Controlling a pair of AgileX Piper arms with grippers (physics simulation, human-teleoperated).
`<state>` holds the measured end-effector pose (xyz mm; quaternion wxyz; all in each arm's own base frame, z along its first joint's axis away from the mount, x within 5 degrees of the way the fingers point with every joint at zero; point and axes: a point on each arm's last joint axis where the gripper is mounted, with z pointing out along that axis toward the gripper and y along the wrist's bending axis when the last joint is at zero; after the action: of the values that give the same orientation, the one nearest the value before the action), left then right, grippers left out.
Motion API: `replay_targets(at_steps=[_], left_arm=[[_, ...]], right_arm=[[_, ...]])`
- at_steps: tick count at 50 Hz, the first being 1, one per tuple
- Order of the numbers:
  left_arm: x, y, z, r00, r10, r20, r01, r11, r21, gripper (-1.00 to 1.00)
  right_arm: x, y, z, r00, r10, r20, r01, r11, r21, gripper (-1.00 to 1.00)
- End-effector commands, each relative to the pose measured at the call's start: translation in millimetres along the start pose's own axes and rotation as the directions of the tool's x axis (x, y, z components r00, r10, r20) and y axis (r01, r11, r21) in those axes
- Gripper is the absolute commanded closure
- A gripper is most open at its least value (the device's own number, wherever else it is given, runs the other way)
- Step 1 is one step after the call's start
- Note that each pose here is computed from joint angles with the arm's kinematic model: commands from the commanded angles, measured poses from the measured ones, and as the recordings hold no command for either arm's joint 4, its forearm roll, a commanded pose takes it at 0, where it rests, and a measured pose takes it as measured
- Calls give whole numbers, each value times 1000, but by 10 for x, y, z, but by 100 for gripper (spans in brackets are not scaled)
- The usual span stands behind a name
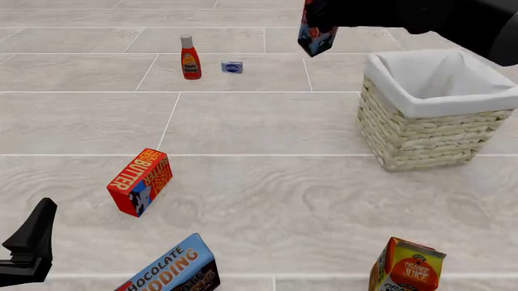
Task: Pick the milk and place it in the basket.
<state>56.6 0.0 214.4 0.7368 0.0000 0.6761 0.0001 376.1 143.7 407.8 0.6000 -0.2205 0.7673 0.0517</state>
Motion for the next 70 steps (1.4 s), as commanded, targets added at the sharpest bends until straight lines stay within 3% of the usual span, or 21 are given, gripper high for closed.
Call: replay_targets(at_steps=[1, 18, 26, 44, 55, 70], left_arm=[[0, 0, 0, 1000, 0, 0, 0, 1000, 0, -100], [0, 0, 0, 1000, 0, 0, 0, 1000, 0, -100], [0, 0, 0, 1000, 0, 0, 0, 1000, 0, -100], [0, 0, 0, 1000, 0, 0, 0, 1000, 0, -100], [0, 0, 0, 1000, 0, 0, 0, 1000, 0, -100], [0, 0, 0, 1000, 0, 0, 0, 1000, 0, -100]], right_arm=[[-148, -399, -335, 997, 48, 61, -54, 993, 105, 100], [-7, -965, -544, 997, 68, 40, -77, 963, 259, 100], [103, -1133, -628, 997, 76, 18, -78, 948, 309, 100], [397, -1358, -734, 993, 118, -20, -102, 918, 383, 100], [651, -1482, -565, 985, 160, -68, -120, 908, 402, 100], [843, -1701, -422, 976, 191, -106, -127, 891, 436, 100]])
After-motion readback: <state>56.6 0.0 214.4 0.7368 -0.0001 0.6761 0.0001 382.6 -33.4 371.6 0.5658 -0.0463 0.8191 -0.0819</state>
